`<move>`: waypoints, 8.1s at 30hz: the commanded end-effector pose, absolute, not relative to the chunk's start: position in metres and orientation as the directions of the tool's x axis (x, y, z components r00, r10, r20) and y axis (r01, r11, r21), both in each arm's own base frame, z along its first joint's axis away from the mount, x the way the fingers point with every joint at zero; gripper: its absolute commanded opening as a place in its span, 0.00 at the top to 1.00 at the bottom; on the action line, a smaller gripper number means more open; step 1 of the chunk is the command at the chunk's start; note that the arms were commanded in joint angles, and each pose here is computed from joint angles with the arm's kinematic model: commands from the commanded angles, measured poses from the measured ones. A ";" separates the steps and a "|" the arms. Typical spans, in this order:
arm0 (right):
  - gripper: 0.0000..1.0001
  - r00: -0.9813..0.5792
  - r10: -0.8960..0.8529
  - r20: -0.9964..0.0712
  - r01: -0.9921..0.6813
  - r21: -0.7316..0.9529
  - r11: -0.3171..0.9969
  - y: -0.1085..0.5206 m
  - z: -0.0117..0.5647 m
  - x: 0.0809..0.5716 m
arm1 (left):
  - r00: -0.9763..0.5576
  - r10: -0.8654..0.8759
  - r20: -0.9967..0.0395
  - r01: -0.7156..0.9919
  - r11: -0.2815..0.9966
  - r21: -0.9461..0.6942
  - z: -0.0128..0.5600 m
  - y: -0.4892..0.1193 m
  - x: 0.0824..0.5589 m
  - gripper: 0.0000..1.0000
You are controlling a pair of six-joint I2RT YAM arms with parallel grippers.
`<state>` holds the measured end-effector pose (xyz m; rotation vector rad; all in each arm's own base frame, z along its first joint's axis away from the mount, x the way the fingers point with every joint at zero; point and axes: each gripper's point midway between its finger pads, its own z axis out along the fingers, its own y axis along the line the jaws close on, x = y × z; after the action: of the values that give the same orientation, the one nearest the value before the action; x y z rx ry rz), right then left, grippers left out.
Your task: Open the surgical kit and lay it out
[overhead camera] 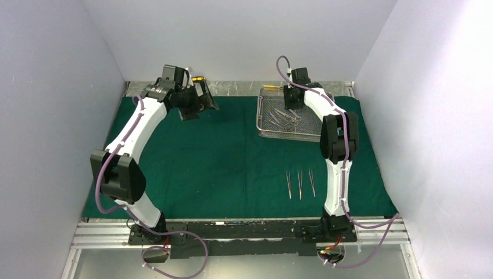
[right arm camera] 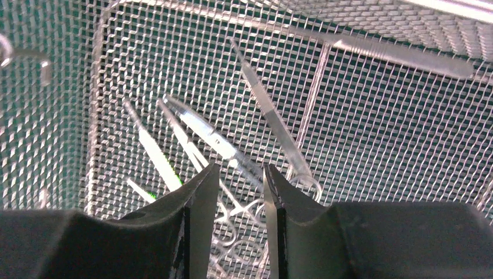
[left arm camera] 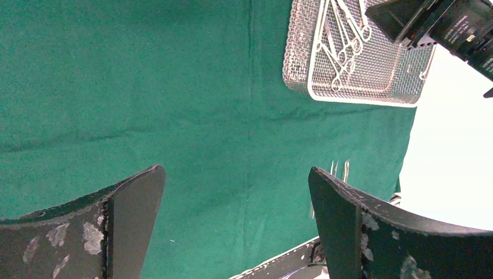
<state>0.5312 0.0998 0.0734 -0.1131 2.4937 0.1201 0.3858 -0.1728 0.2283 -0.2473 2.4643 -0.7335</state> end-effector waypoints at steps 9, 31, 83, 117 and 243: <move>0.76 -0.748 -0.263 -0.609 -0.320 -0.016 0.947 0.100 0.066 0.554 | -0.825 -0.312 -0.472 -0.007 0.840 -0.543 0.227 -0.177 0.420 0.01; 0.70 -0.775 -0.423 -0.470 -0.450 -0.061 0.891 0.090 0.015 0.524 | -0.845 -0.322 -0.427 -0.037 0.831 -0.555 0.216 -0.176 0.421 0.01; 0.98 -0.556 0.189 -0.810 0.089 0.168 0.982 0.094 0.246 0.513 | -0.815 -0.313 -0.488 0.006 0.838 -0.546 0.228 -0.160 0.395 0.01; 0.97 -0.898 0.143 -0.415 0.134 0.050 0.990 0.215 0.059 0.218 | -0.822 -0.332 -0.462 -0.105 0.887 -0.449 0.179 -0.110 0.253 0.01; 0.98 -0.573 0.284 -0.769 0.081 0.292 0.953 0.131 0.264 0.500 | -0.804 -0.339 -0.488 -0.065 0.867 -0.494 0.213 -0.121 0.397 0.01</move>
<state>0.5255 0.1203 0.2005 0.1186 2.2632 0.1483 0.4090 -0.1222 0.1814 -0.3381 2.5421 -0.5940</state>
